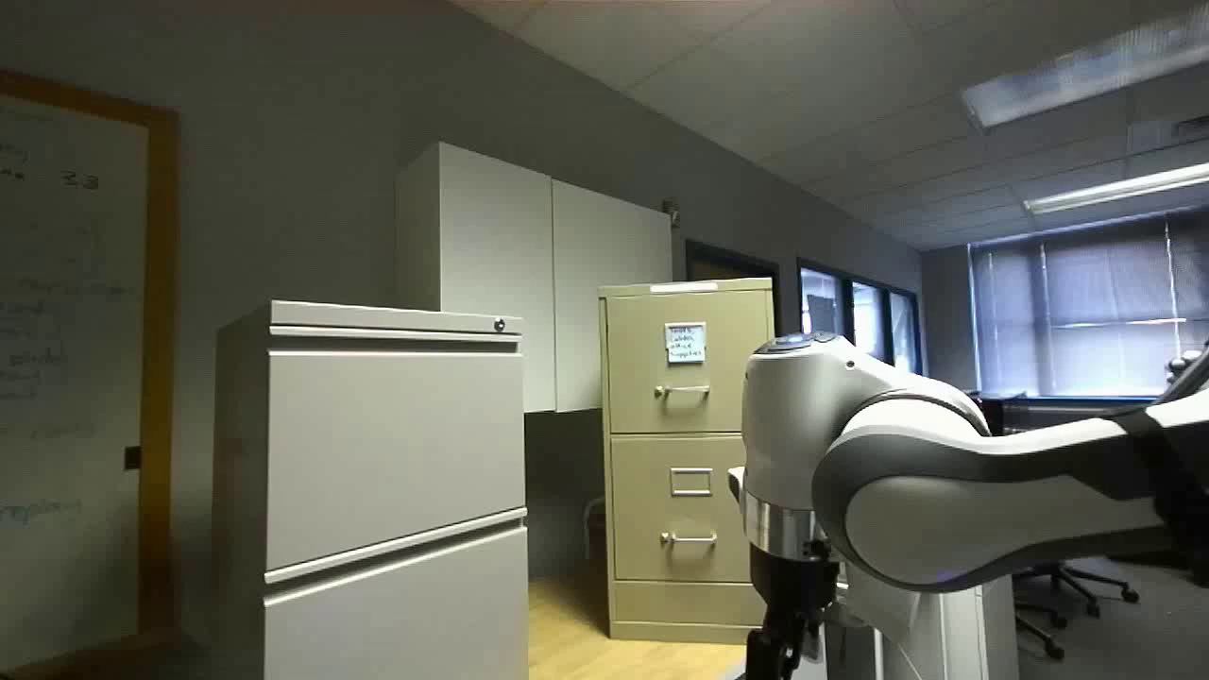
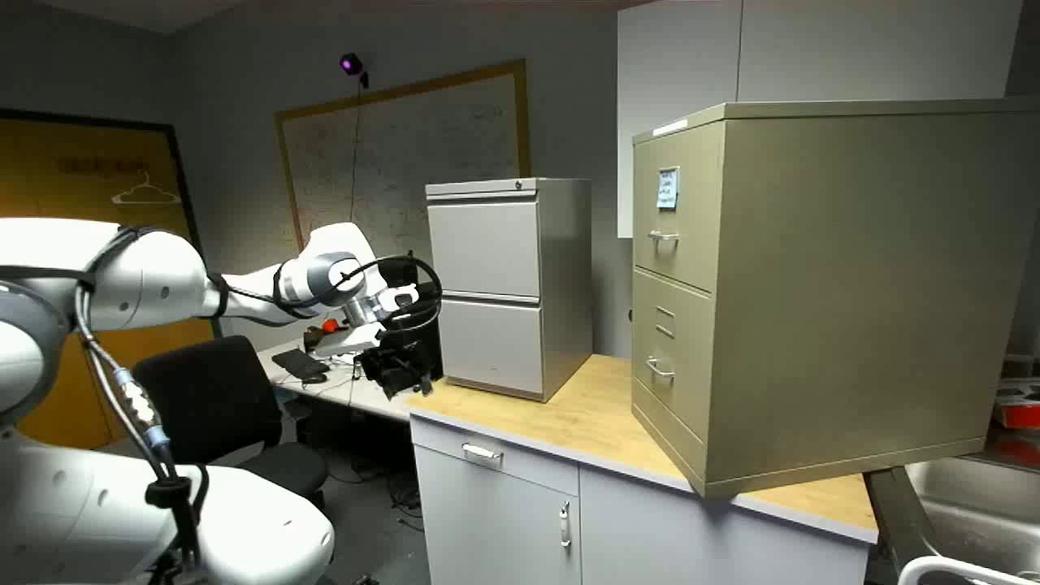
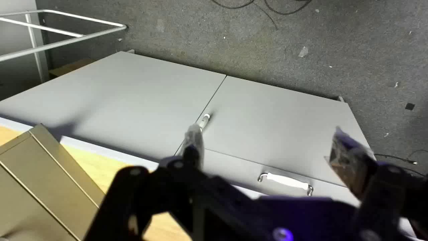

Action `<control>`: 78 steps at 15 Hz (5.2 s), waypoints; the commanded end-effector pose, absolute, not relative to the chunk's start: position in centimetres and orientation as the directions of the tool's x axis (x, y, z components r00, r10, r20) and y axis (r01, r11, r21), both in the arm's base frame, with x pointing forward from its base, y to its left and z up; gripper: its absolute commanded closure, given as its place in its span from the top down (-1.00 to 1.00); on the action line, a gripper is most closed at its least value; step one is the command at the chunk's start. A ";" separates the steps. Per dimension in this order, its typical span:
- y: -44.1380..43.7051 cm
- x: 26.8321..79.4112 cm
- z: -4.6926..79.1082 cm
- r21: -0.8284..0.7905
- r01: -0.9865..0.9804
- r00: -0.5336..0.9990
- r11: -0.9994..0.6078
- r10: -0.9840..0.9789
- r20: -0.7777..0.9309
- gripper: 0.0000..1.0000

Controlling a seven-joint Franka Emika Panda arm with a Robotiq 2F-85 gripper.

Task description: Open the bottom drawer of the file cabinet on the right

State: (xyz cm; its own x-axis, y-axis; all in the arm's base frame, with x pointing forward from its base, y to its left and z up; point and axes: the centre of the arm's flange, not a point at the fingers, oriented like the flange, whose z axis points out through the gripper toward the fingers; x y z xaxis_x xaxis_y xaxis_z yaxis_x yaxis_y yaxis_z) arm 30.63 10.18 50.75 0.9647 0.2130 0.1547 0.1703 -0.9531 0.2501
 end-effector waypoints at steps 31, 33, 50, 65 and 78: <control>-12.6 46.0 50.5 -0.228 -0.521 0.716 -0.823 -0.566 0.409 1.00; -14.5 48.6 48.9 -0.318 -0.551 0.650 -0.772 -0.635 0.417 1.00; -17.5 52.2 41.0 -0.465 -0.729 0.420 -0.503 -0.864 0.277 1.00; -27.1 58.4 45.9 -0.631 -0.758 0.009 -0.166 -0.970 0.244 1.00; -28.3 67.3 45.0 -0.662 -0.725 0.044 -0.189 -0.972 0.230 1.00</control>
State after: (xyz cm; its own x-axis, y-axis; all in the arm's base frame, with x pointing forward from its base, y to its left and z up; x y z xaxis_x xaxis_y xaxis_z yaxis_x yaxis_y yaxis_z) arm 64.42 -27.67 45.27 0.0346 -0.9660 0.2561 -0.7298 -0.1995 -0.6539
